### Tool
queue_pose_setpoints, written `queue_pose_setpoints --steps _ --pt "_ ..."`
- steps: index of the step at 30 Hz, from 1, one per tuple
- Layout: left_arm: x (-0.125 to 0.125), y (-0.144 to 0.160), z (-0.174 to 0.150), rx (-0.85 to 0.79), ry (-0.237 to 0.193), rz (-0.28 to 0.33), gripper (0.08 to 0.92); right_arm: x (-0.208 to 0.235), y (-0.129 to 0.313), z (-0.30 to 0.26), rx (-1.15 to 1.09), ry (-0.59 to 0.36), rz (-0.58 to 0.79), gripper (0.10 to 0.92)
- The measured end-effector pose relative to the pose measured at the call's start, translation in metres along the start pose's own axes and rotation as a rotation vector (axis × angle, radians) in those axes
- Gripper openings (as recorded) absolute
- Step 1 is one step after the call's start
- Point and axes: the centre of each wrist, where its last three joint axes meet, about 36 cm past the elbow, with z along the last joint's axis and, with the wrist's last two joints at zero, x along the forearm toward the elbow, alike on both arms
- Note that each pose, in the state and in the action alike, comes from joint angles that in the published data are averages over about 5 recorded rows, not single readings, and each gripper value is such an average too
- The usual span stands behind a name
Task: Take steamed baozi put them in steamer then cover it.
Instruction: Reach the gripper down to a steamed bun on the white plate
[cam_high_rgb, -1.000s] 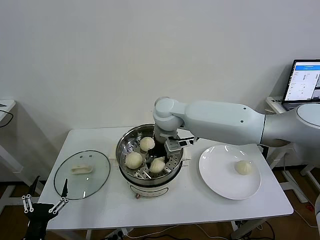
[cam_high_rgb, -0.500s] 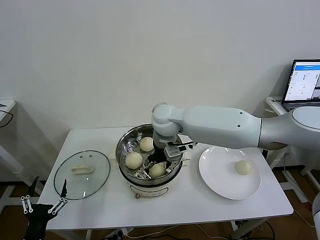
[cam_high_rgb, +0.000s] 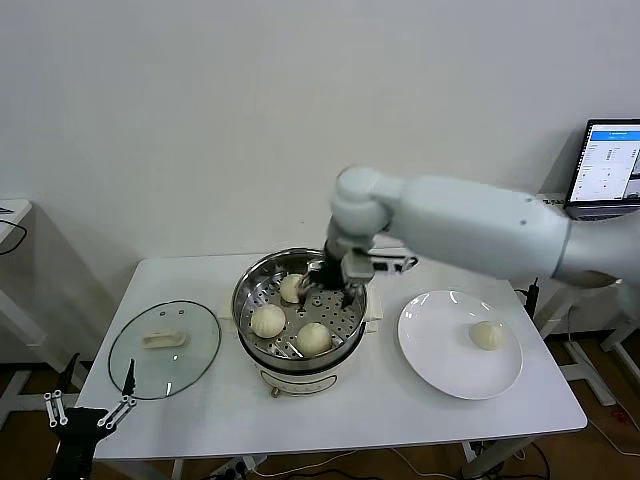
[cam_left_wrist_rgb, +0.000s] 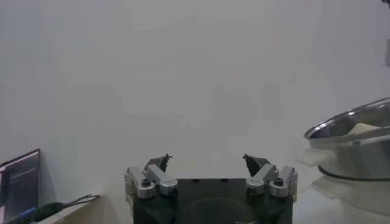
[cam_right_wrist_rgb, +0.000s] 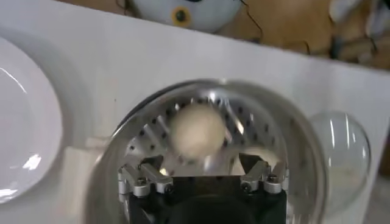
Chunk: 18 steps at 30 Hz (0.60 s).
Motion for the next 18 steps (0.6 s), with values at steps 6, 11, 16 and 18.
queue_pose_setpoints --steps 6,11,16,18 --pt "-0.002 -0.002 -0.001 0.002 -0.006 0.012 0.823 0.038 0.082 0.042 -0.485 0.022 0.065 0.823" --pt "-0.004 -0.004 -0.001 0.006 -0.011 0.019 0.823 0.05 0.165 0.067 -0.827 0.045 0.071 0.823" --pt "-0.002 -0.004 -0.001 0.002 -0.007 0.024 0.823 0.038 0.239 0.078 -1.065 0.066 0.027 0.823" --pt "0.0 -0.003 0.0 -0.002 -0.003 0.026 0.823 0.028 0.264 0.079 -1.134 0.073 0.002 0.823"
